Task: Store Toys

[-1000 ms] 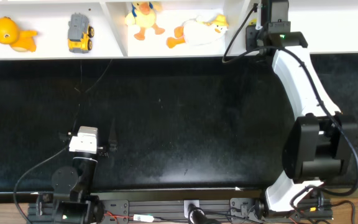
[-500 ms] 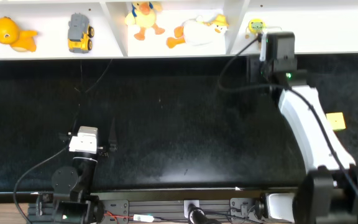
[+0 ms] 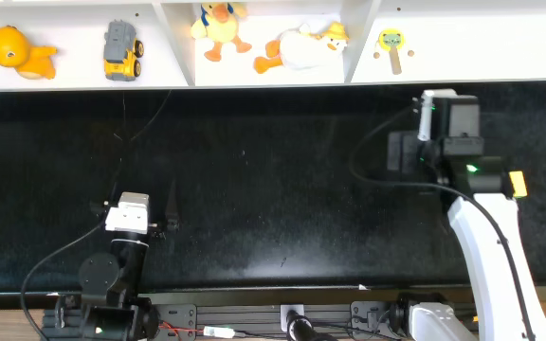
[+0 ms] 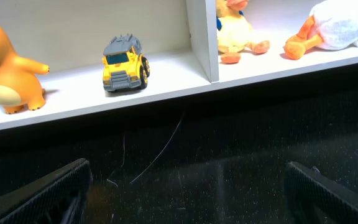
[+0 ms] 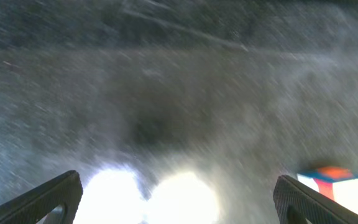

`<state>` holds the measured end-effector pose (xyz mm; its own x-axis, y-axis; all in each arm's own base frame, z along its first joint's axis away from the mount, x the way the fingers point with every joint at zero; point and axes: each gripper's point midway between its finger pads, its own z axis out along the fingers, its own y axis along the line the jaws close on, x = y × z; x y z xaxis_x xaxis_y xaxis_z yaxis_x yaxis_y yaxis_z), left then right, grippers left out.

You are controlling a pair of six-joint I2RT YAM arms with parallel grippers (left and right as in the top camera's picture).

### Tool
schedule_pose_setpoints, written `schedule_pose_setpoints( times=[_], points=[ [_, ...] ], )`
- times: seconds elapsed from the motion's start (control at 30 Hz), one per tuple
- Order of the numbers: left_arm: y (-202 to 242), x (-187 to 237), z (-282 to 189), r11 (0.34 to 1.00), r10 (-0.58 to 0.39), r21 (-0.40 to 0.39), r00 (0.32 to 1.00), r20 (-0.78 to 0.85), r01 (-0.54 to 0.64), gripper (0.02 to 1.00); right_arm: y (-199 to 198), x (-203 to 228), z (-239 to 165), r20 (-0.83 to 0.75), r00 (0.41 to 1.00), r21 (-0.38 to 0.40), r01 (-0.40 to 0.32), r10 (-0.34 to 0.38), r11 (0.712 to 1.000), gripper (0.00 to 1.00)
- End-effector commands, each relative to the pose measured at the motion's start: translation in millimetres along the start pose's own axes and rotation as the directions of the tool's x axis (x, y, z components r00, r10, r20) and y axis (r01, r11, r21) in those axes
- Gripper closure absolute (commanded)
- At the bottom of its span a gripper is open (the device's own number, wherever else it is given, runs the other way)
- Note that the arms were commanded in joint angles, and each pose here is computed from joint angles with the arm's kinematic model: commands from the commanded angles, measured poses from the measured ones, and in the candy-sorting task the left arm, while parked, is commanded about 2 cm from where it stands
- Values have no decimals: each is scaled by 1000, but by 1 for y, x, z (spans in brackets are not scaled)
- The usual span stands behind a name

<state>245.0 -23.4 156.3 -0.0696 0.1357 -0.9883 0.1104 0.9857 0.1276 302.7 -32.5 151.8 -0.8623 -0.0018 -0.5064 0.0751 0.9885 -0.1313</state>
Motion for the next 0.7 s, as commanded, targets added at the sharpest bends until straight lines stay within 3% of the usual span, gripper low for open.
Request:
schedule_pose_setpoints(
  times=[0.03,0.1,0.2,0.3,0.47,0.7],
  points=[
    [0,0,0,1000,-19,-1,1000,6,19,25,-31,13,-16,1,999,57,-40,40,998,3],
    [0,0,0,1000,-19,-1,1000,6,19,23,-39,25,-20,-26,1000,44,11,-10,999,3],
    [0,0,0,1000,-19,-1,1000,6,19,23,-41,45,-22,-68,988,-40,137,-140,990,3],
    [0,0,0,1000,-19,-1,1000,6,19,23,-51,60,-19,-89,977,-88,185,-192,979,3],
    [0,0,0,1000,-19,-1,1000,6,19,23,-88,83,-17,-129,966,-51,220,-225,974,5],
    [0,0,0,1000,-19,-1,1000,6,19,23,-108,92,-20,-79,992,-73,92,-98,993,5]
  ],
)
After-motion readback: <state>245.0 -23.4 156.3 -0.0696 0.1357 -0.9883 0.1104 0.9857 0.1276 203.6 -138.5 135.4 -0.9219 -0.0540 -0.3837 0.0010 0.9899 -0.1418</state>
